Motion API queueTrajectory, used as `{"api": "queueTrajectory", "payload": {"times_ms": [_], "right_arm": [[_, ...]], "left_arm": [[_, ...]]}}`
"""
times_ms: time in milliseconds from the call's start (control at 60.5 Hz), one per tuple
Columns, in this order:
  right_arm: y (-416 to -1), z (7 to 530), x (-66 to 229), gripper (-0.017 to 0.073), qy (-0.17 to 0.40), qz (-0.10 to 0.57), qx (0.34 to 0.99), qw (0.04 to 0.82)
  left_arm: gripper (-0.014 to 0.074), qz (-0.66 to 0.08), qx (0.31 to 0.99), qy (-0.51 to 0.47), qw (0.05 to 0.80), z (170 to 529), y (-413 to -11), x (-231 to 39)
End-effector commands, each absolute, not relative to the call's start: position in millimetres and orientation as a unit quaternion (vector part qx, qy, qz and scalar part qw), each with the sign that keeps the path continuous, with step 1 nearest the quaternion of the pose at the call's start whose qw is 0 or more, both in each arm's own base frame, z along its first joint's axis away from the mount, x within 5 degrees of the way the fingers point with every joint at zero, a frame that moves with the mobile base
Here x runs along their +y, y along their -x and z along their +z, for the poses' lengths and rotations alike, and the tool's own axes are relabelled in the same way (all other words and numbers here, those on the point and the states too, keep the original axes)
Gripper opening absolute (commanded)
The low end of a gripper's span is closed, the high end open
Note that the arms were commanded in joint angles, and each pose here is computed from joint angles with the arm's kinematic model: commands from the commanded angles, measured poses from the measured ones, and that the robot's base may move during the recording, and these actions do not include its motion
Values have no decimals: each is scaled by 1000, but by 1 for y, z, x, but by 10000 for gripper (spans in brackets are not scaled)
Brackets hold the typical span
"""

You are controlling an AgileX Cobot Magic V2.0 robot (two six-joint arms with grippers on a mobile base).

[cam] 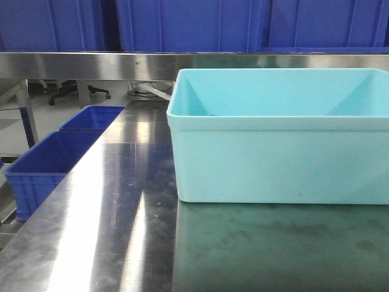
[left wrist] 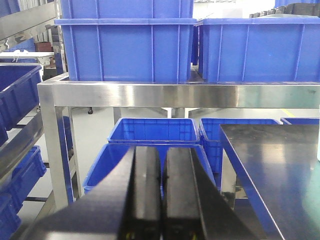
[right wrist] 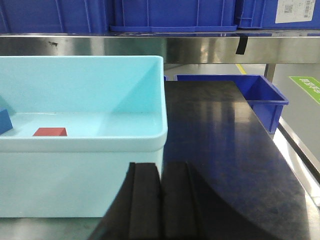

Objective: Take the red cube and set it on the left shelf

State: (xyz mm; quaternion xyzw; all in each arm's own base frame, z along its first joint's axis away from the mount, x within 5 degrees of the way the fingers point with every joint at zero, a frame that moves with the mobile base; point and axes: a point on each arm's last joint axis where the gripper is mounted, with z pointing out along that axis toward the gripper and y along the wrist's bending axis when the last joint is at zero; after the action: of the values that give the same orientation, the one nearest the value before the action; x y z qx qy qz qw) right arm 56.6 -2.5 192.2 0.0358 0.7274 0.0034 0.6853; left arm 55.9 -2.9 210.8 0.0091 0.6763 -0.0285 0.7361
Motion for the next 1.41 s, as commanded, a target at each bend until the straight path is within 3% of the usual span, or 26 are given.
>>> {"api": "queueTrajectory", "payload": {"times_ms": [0,1091,1389], "right_arm": [[-54,208,-3,22,-34,0,680,732],[-54,209,-3,22,-32,-2,673,739],[-54,224,-3,22,-34,2,635,772]], "left_arm": [[101,-29,649,-9,760,211,-55,-3],[101,-29,649,-9,760,211,-55,-3],[101,-29,649,-9,760,211,-55,-3]]}}
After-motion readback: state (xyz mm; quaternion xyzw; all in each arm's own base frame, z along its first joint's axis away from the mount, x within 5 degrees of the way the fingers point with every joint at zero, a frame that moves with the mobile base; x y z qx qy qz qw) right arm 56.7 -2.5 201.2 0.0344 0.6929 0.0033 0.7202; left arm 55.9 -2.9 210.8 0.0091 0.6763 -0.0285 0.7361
